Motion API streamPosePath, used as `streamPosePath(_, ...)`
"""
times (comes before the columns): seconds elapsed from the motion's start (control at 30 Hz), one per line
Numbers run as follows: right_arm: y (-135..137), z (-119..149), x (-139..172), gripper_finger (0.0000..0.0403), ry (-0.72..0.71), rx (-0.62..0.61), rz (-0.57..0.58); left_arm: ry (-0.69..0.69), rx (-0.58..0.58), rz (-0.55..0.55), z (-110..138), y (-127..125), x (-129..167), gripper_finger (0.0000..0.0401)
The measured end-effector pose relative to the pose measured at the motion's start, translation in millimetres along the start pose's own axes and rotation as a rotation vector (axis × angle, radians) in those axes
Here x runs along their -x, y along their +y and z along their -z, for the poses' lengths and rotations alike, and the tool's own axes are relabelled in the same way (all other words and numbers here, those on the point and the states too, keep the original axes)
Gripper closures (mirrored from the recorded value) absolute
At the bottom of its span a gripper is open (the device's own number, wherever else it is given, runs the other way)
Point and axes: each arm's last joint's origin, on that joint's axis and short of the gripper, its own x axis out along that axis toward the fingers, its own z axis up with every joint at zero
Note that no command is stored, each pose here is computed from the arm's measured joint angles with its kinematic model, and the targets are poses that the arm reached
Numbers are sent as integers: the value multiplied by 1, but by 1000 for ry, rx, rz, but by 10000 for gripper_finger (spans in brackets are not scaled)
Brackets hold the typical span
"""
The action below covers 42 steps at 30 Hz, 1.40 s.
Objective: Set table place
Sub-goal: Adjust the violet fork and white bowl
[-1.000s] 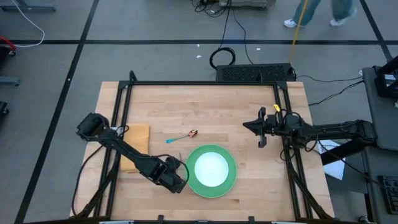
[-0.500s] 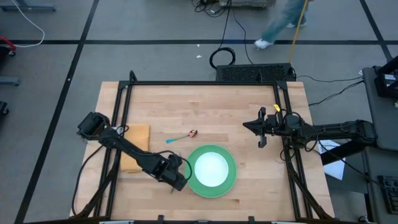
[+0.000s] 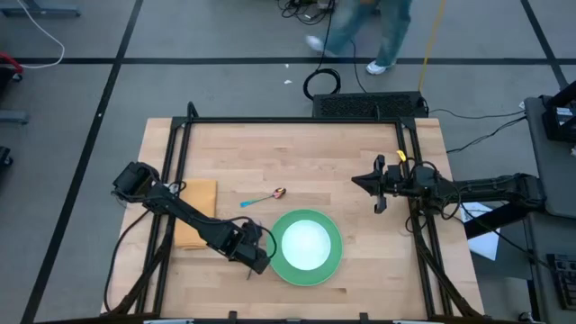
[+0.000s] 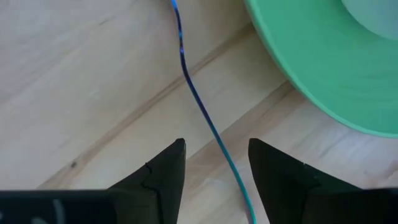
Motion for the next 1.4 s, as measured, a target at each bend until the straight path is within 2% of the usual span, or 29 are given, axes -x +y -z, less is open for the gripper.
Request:
streamPosePath(0.13,0,0,0,403,0,-4,0,5,1,9,0,-2,-5,219)
streamPosePath(0.4,0,0,0,403,0,-4,-1,100,-6,-44,-1,-2,-32,219)
streamPosePath(0.67,0,0,0,403,-4,-4,-1,103,26,-40,-4,-1,-31,223)
streamPosePath(0.8,0,-1,0,403,-6,-4,-1,67,22,-61,-5,0,-31,266)
streamPosePath(1.0,0,-1,0,403,-6,-4,-1,63,17,-97,-4,4,-32,381)
streamPosePath(1.17,0,-1,0,403,-6,-4,-2,67,14,-103,-4,4,-31,394)
streamPosePath(1.4,0,-1,0,403,-6,-4,-2,42,34,-175,-3,2,-23,397)
